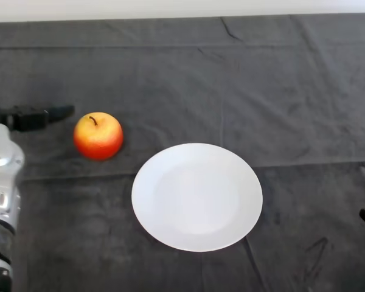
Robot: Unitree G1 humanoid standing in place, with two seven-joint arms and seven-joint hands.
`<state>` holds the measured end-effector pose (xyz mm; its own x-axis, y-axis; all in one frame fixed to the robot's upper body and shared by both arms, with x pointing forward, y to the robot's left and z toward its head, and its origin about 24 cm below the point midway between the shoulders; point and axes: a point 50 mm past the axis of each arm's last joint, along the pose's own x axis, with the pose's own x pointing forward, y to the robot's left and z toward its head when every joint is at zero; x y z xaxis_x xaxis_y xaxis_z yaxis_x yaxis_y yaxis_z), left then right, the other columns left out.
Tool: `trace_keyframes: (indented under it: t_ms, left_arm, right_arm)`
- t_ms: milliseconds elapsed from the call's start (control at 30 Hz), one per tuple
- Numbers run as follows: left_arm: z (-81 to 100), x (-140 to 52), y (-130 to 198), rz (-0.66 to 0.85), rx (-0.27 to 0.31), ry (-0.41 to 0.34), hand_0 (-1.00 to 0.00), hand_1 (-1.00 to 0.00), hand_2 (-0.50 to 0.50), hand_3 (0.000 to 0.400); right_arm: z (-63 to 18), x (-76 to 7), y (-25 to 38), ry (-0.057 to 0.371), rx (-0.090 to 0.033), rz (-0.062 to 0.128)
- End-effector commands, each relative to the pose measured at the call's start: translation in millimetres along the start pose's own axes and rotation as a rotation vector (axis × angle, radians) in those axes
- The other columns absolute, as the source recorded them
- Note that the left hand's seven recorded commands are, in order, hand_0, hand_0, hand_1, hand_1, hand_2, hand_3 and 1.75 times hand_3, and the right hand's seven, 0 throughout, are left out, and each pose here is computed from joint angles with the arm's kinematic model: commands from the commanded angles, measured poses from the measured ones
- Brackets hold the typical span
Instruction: Move the apple to the plate
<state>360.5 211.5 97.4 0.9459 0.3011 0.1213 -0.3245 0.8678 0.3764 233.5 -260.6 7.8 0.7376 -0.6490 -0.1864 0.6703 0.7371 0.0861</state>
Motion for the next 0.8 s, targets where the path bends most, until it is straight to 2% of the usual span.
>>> trace_keyframes:
  t_ms: [33, 400, 800]
  left_arm:
    - [-2.3, -7.7, -10, -0.055, 0.035, -0.004, 0.00, 0.00, 0.00, 0.000]
    - [-12.1, -13.2, -25, -0.168, 0.117, 0.035, 0.00, 0.00, 0.00, 0.000]
    - [-23.7, -12.1, -25, -0.209, 0.176, 0.076, 0.00, 0.00, 0.00, 0.000]
  right_arm:
    - [-21.5, -5.3, -4.2, 0.115, -0.018, -0.016]
    - [-21.5, -5.3, -4.2, 0.115, -0.019, -0.016]
    - [-21.5, -5.3, -4.3, 0.116, -0.019, -0.016]
